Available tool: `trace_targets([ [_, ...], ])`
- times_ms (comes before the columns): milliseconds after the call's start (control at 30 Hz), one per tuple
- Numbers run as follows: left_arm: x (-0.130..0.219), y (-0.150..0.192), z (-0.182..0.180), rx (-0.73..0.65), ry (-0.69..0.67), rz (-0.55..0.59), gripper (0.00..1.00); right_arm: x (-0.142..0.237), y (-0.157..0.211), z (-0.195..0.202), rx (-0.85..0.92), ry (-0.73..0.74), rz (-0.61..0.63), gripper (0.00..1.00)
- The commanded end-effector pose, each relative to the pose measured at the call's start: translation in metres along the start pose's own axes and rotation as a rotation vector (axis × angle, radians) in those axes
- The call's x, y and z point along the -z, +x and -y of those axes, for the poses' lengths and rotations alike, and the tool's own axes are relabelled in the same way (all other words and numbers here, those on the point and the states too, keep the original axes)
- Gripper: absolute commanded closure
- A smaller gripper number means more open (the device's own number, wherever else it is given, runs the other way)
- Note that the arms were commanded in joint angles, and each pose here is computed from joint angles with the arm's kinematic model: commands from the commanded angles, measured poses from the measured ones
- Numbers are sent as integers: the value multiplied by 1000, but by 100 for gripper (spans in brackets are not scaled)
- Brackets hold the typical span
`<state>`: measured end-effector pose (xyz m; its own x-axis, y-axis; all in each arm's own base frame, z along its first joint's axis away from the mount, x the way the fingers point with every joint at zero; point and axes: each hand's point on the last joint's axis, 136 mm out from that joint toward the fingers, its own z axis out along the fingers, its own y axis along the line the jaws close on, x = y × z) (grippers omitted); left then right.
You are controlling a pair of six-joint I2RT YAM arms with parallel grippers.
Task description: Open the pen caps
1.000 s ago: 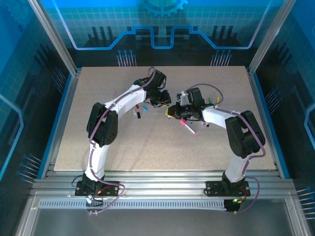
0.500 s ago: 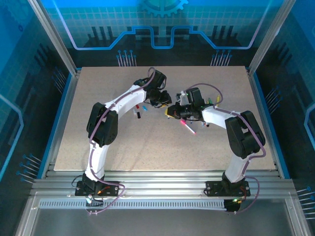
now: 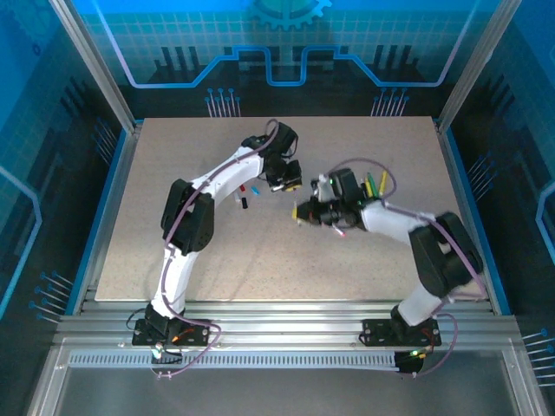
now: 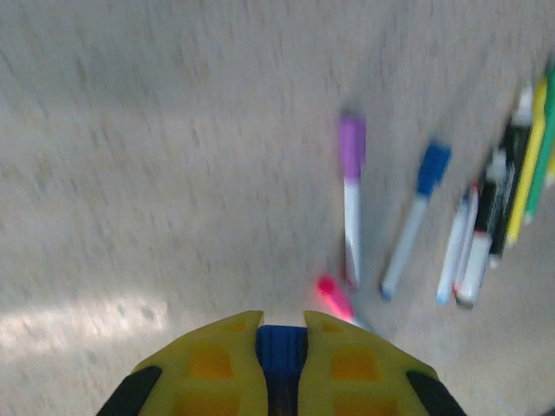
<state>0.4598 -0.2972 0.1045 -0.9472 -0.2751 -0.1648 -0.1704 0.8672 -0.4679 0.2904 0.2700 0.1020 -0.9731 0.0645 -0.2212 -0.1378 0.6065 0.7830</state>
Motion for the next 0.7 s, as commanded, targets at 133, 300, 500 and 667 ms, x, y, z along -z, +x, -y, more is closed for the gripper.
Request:
trace_targets([
  [133,28,-91,-12,-5,-101,220,100,47,126,1,-100,-3,-194,100],
  [300,24,-69,-23,-37,-151,182,100,76,56,30,-57,213,-11,100],
  [500,6,-43,-65,-57,-264,117,100,103,-27,82,4,568,155,100],
  [667,-3,-31,-92,-70,-350,95,100,106,-60,113,15,701,130,100],
])
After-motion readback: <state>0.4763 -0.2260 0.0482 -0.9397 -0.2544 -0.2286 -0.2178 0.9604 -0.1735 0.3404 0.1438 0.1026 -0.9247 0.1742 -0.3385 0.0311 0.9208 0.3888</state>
